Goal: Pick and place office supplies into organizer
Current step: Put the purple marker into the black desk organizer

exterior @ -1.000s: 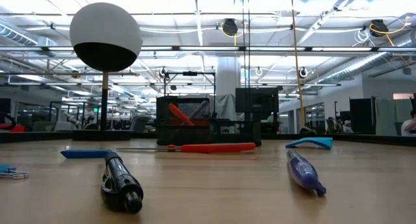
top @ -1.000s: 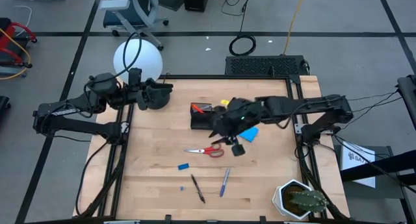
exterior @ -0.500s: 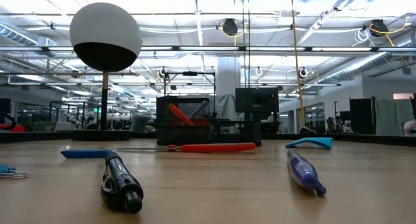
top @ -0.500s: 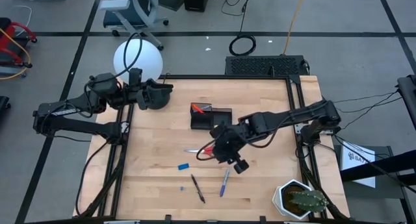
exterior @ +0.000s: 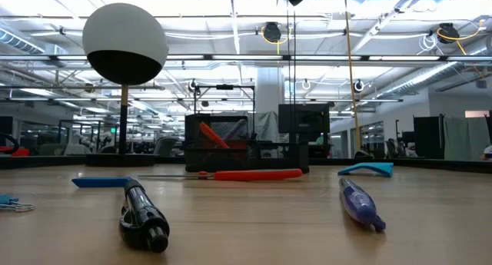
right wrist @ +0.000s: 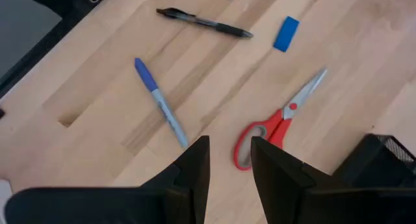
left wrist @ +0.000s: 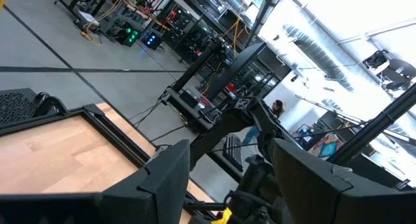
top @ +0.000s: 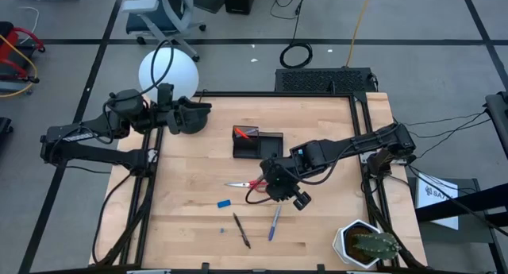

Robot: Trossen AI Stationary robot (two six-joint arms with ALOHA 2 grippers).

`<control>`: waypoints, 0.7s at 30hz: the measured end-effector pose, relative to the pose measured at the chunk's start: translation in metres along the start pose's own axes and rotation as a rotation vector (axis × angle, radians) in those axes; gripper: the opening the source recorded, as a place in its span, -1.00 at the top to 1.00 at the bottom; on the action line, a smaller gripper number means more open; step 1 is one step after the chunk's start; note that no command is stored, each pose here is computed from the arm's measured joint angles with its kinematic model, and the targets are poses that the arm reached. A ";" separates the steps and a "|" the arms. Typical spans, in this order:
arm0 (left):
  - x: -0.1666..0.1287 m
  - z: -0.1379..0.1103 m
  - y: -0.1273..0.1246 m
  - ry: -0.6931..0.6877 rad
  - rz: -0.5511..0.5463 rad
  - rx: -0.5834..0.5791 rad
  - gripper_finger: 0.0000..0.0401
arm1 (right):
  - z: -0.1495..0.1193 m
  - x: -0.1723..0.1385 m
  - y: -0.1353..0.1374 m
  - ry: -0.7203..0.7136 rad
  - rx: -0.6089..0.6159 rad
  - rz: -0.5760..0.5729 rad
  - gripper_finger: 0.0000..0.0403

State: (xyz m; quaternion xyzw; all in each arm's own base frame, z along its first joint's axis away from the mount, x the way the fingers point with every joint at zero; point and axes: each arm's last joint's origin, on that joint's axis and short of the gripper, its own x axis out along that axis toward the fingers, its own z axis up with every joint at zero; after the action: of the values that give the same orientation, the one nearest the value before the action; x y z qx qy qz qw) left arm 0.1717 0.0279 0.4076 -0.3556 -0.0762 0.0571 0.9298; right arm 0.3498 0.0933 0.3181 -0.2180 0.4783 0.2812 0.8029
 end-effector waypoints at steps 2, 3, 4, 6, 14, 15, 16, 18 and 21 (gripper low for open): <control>0.000 0.000 0.000 0.000 0.000 0.001 -0.10 | 0.002 0.001 0.003 0.010 -0.013 -0.027 0.49; 0.000 0.000 0.000 0.000 0.000 0.000 -0.10 | 0.002 0.001 0.004 0.014 -0.023 -0.035 0.49; 0.000 0.000 0.000 0.000 0.000 0.000 -0.10 | 0.003 0.001 0.004 0.021 -0.033 -0.048 0.49; 0.000 0.000 0.000 0.000 0.000 0.001 -0.10 | 0.003 0.001 0.005 0.034 -0.044 -0.073 0.49; 0.000 0.000 0.000 0.000 0.000 0.000 -0.10 | 0.003 0.034 0.012 0.138 -0.085 0.020 0.49; 0.000 0.000 0.000 0.000 0.000 0.001 -0.10 | 0.003 0.040 0.014 0.151 -0.103 0.043 0.49; 0.000 0.000 0.000 0.000 0.000 0.001 -0.10 | 0.004 0.046 0.015 0.158 -0.112 0.063 0.49; 0.000 0.000 0.000 0.000 0.000 0.000 -0.10 | 0.004 0.058 0.016 0.168 -0.113 0.100 0.49; 0.000 0.000 0.000 0.000 0.000 0.001 -0.10 | 0.004 0.074 0.017 0.189 -0.107 0.149 0.49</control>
State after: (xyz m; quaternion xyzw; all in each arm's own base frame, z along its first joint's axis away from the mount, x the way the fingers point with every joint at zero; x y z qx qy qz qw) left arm 0.1717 0.0280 0.4076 -0.3552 -0.0763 0.0574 0.9299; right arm 0.3698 0.1262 0.2521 -0.2502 0.5511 0.3433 0.7182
